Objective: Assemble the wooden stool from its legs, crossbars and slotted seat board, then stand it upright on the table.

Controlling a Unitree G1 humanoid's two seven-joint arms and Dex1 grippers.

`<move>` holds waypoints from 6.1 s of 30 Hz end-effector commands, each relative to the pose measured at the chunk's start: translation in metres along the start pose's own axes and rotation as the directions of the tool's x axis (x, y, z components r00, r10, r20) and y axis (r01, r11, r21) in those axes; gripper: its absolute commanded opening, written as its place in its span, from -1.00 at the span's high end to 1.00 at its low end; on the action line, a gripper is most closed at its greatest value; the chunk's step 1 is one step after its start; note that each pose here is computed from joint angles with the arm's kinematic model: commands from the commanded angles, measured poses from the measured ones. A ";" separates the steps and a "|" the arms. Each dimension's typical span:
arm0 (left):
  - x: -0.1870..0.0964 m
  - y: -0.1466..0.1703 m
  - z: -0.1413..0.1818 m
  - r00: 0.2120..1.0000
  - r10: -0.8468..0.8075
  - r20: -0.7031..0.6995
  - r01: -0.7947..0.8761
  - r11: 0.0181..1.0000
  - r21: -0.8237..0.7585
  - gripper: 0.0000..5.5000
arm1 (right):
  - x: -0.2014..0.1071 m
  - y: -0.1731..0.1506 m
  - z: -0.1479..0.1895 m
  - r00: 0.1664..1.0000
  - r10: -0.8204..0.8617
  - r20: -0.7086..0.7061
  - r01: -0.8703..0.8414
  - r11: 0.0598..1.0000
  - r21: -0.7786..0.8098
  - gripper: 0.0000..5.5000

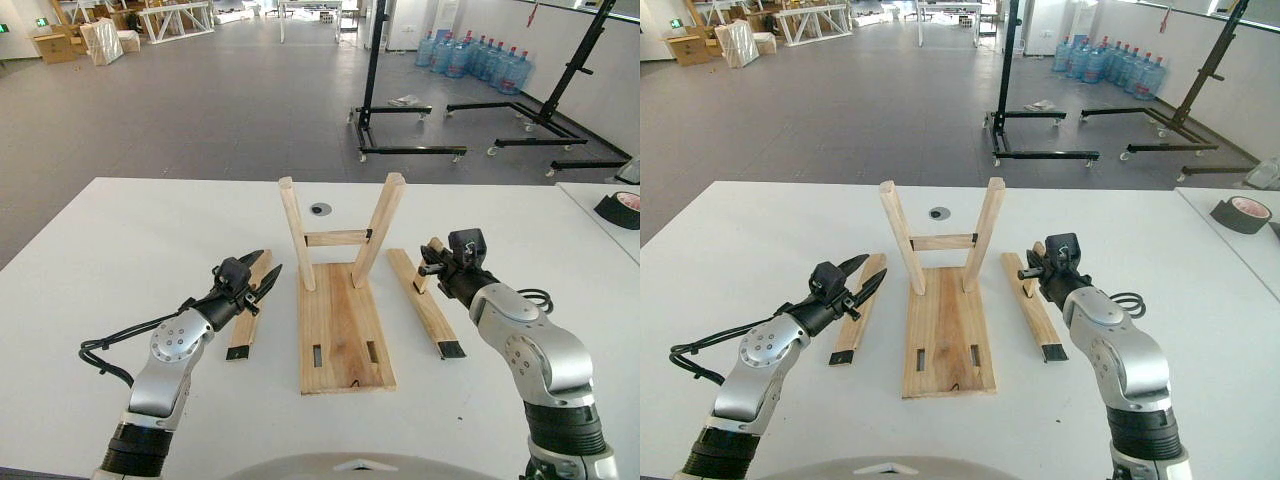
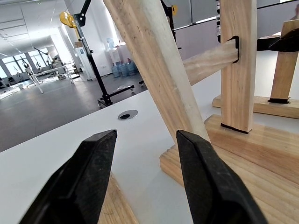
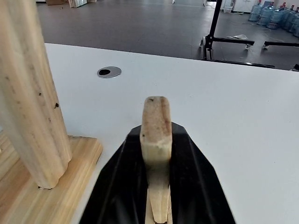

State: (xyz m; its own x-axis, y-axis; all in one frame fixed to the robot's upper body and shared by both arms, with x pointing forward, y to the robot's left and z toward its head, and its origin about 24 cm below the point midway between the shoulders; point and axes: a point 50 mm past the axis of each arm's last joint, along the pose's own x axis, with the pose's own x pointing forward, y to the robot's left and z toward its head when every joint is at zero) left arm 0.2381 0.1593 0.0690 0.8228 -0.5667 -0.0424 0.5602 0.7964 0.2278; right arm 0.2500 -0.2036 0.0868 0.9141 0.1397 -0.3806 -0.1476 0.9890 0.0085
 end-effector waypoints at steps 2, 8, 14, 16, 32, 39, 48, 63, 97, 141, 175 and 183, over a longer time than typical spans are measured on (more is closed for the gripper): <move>0.000 -0.002 -0.005 1.000 -0.012 -0.022 0.013 1.000 0.010 0.16 | 0.002 -0.001 -0.001 1.000 0.023 0.012 -0.023 1.000 0.017 0.51; -0.001 -0.002 -0.007 1.000 -0.014 -0.027 0.014 1.000 0.007 0.16 | 0.002 -0.001 0.005 0.998 -0.002 0.064 0.005 0.999 -0.044 0.13; 0.000 -0.002 -0.006 0.999 -0.040 -0.026 0.040 0.999 0.000 0.16 | 0.001 0.002 0.013 0.989 -0.005 0.145 0.024 0.992 -0.127 -0.02; 0.001 -0.002 -0.006 0.999 -0.044 -0.024 0.044 0.999 -0.001 0.16 | 0.001 0.004 0.021 0.982 -0.002 0.191 0.027 0.991 -0.130 -0.02; 0.006 -0.004 -0.006 0.997 -0.075 -0.024 0.076 0.997 0.015 0.16 | 0.000 0.008 0.088 0.890 0.007 0.456 0.060 0.989 -0.132 -0.02; 0.007 -0.005 -0.007 0.997 -0.077 -0.027 0.078 0.997 0.014 0.16 | 0.013 0.014 0.116 0.866 -0.010 0.500 0.075 0.991 -0.109 -0.02; 0.007 -0.006 -0.009 0.995 -0.090 -0.036 0.090 0.996 0.017 0.16 | 0.049 0.006 -0.023 0.987 -0.100 0.125 0.104 0.994 -0.025 -0.02; -0.007 -0.008 -0.010 1.000 -0.013 -0.019 0.012 0.998 -0.056 0.16 | -0.004 -0.027 0.090 0.832 -0.102 0.545 0.022 0.988 0.152 -0.02; -0.011 -0.007 0.004 0.994 0.099 0.052 -0.090 0.984 -0.156 -0.30 | -0.032 0.001 -0.083 0.949 0.011 -0.315 0.005 0.999 0.049 -0.04; -0.028 -0.018 0.081 0.723 -0.356 0.592 0.689 0.429 -0.584 -0.30 | -0.072 0.080 0.027 0.221 0.944 0.245 -0.970 0.185 0.161 0.26; -0.029 0.002 0.073 0.749 -0.294 0.593 0.644 0.532 -0.550 0.26 | -0.066 0.069 -0.007 0.345 0.932 0.114 -0.935 0.330 0.133 -0.24; -0.038 0.028 0.065 0.822 -0.299 0.484 0.546 0.652 -0.526 0.27 | -0.082 0.012 -0.019 0.509 0.860 0.017 -0.858 0.507 0.084 -0.46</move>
State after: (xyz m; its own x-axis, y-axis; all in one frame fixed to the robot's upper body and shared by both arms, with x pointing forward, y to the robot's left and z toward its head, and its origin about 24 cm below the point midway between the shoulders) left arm 0.2151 0.1837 0.1362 0.4763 -0.7746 0.4162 0.8498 0.2840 -0.4440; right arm 0.1605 -0.1887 0.0979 0.2816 0.9490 -0.1415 -0.8342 0.3150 0.4526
